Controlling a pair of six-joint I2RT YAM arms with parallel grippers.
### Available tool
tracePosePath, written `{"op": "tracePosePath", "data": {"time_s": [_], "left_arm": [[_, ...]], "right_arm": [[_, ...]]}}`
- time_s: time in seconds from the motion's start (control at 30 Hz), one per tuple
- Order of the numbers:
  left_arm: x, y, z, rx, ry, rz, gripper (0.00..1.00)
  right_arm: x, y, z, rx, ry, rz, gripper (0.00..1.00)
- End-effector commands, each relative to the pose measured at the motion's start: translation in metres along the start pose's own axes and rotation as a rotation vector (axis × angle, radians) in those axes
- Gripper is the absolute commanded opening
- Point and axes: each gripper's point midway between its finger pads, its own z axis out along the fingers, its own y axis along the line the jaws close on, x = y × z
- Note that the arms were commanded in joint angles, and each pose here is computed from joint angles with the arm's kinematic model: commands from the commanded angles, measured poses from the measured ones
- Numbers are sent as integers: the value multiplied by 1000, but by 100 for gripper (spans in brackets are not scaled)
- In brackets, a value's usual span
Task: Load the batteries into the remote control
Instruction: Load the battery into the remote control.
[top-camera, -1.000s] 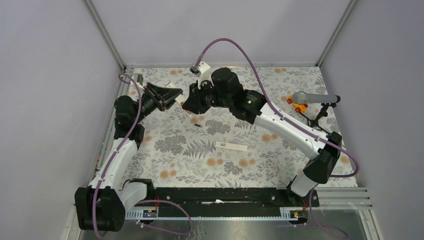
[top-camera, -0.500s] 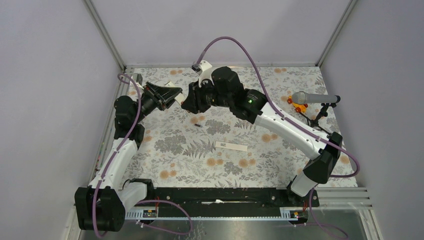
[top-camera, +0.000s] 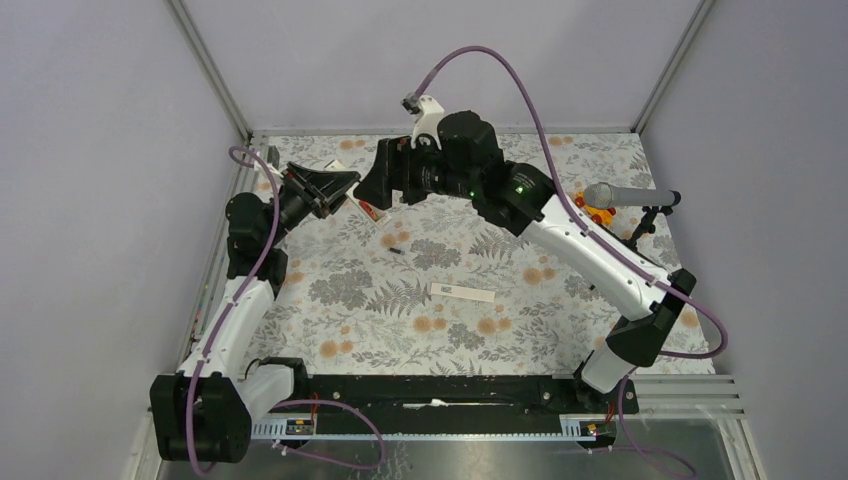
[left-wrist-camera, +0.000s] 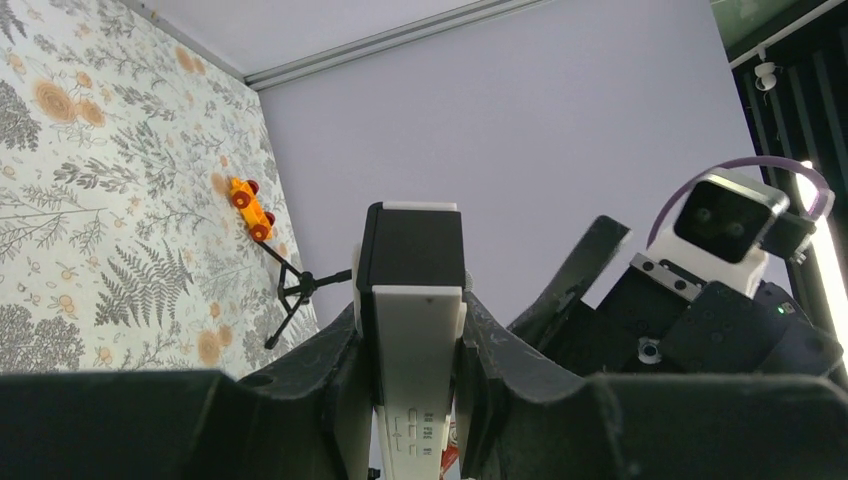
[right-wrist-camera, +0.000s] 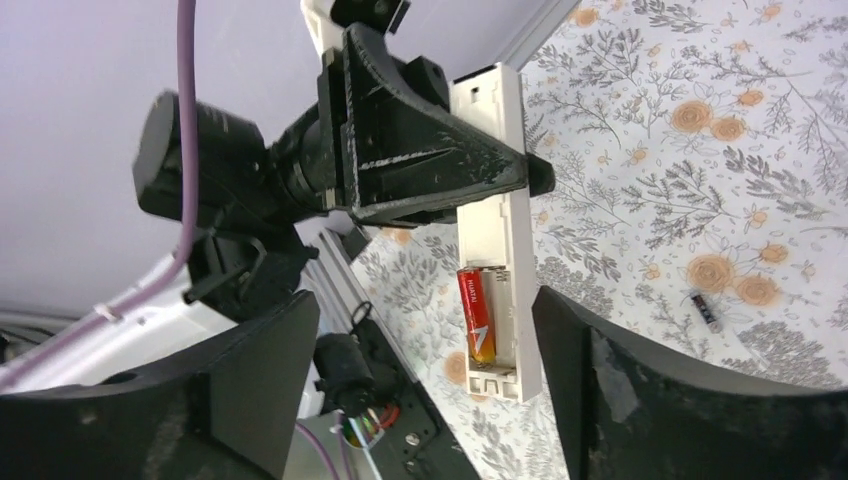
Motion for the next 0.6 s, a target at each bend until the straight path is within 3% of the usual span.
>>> {"op": "tracePosePath", "data": {"time_s": [0.0, 0.23, 0.57], "left_arm": [[-9, -29, -4, 115, -49, 70, 0], [-15, -44, -7, 171, -100, 49, 0], [-15, -47, -8, 151, -104, 72, 0]], "right_arm": [[-15, -6, -10, 75, -41, 151, 89], [0, -5, 4, -3, -72, 490, 95], [-10, 4, 21, -151, -66, 639, 98]]}}
